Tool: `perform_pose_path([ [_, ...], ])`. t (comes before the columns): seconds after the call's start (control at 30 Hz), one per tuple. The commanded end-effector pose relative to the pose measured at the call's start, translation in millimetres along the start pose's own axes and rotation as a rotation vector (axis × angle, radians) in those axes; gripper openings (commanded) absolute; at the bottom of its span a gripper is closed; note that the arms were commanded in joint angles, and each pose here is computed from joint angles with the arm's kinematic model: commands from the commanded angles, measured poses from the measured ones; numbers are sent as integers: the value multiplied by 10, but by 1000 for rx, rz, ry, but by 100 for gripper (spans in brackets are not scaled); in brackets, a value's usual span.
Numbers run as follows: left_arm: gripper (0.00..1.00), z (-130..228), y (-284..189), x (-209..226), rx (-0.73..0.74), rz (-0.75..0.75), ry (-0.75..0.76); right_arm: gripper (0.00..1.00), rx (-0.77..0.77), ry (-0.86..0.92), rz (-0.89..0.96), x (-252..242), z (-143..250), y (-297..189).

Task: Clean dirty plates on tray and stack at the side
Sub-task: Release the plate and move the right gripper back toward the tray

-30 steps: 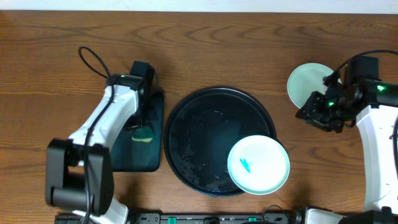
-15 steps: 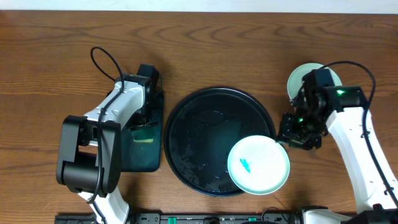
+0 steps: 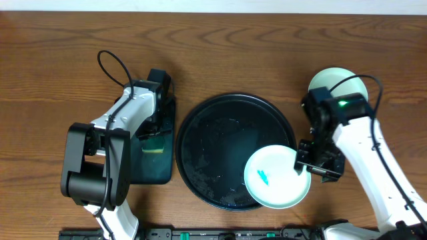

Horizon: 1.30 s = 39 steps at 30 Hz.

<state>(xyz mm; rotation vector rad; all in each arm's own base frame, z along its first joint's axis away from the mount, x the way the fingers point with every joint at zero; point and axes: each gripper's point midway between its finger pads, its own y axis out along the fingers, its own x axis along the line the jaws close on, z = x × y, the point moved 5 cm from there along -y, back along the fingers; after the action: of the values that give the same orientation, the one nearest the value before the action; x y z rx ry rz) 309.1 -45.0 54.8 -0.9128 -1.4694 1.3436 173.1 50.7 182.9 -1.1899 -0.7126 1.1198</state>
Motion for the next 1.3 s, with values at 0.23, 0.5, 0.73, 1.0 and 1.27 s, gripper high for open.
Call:
perform_pose_path([
  [0.23,47,-50,12,2,-5,-6,1,52,30,170,128,-91,87,699],
  [0.5,48,-55,13,-3,-8,-5,1,50,-80,215,78,-46,-153,747],
  [0.73,48,-58,12,-3,-9,-4,0,49,-186,250,62,33,-394,782],
  [1.0,48,-60,13,-4,-10,-4,0,35,-203,251,78,59,-485,835],
  [1.27,48,-60,12,-4,-10,-3,0,27,-235,231,54,117,-560,837],
])
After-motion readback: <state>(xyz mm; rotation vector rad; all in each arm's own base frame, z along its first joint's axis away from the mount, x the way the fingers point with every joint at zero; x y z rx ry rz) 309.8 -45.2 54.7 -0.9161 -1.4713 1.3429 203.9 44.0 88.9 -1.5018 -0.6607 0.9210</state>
